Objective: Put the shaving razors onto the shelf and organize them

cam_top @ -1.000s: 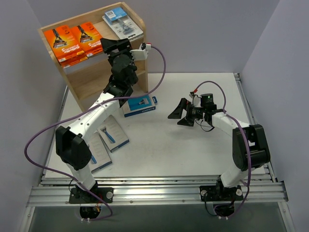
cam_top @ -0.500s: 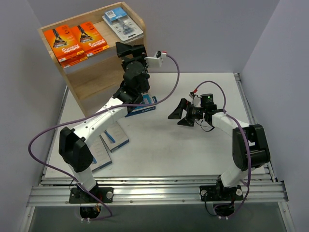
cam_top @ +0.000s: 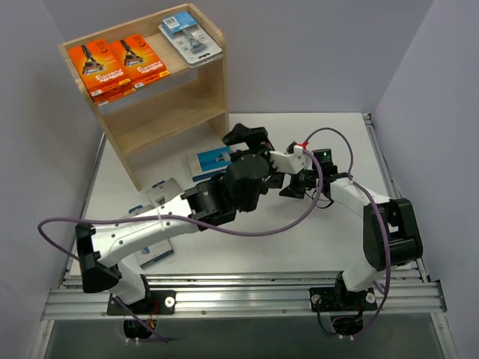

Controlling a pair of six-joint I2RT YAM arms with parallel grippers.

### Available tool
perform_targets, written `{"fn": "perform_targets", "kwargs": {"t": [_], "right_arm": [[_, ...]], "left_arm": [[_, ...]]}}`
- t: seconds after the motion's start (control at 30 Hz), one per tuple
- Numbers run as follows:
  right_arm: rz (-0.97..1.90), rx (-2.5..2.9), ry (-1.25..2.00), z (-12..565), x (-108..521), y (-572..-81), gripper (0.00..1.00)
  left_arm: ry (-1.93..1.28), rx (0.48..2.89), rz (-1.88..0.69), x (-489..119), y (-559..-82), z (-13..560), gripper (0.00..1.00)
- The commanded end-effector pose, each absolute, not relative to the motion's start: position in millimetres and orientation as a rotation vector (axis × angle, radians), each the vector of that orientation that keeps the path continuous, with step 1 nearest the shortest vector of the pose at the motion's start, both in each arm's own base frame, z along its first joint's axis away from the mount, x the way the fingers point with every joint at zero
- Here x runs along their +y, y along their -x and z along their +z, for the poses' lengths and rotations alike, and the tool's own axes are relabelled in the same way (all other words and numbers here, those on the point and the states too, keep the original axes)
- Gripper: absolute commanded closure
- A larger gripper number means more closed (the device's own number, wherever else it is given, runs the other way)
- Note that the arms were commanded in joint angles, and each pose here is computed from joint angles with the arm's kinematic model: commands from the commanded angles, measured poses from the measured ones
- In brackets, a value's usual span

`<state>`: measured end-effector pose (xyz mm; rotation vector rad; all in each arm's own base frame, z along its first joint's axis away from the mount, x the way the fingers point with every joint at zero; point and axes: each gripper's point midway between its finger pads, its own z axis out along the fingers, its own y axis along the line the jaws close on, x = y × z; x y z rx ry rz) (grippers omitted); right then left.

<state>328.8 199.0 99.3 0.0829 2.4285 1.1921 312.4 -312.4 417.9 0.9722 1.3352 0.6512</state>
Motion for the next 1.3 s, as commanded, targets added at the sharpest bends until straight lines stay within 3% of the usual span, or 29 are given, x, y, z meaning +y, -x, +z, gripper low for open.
{"fn": "perform_targets", "kwargs": {"t": [0.0, 0.17, 0.2, 0.37, 0.5, 0.73, 1.07, 1.1, 1.13, 1.27], "right_arm": [[1.124, 2.383, -0.056, 107.0, 196.9, -328.7, 0.00], [1.143, 2.343, -0.042, 111.7, 210.5, -321.8, 0.00], [1.135, 2.346, -0.042, 109.8, 211.9, -319.7, 0.00], [1.044, 2.276, -0.077, 122.6, 207.2, -336.2, 0.00], [1.003, 2.239, -0.268, 121.2, 191.3, -366.4, 0.00], [1.121, 2.195, -0.282, 111.1, 220.3, -428.5, 0.01], [1.225, 2.229, -0.275, 76.2, 266.3, -493.0, 0.21], [1.236, 2.206, -0.258, 84.6, 272.2, -503.0, 0.22], [1.238, 2.223, -0.266, 72.7, 275.9, -505.8, 0.22], [1.261, 2.216, -0.271, 63.4, 291.2, -521.8, 0.28]], "left_arm": [[-0.872, 1.512, 0.264, -309.0, -265.6, 389.4, 0.06], [-0.774, 1.612, -0.160, -292.6, -210.5, 361.9, 0.04], [-0.805, 1.649, -0.171, -285.9, -203.9, 328.4, 0.03], [-0.606, 1.654, -0.421, -242.1, -179.6, 318.5, 0.03], [-0.604, 1.642, -0.448, -229.6, -173.8, 311.7, 0.06], [-0.617, 1.592, -0.375, -214.2, -181.7, 298.1, 0.06], [-0.578, 1.606, -0.323, -202.6, -214.3, 273.9, 0.04], [-0.579, 1.610, -0.323, -201.4, -216.3, 270.8, 0.21], [-0.575, 1.613, -0.345, -202.7, -216.4, 271.1, 0.24], [-0.546, 1.598, -0.337, -197.7, -220.5, 276.3, 0.18]]}}
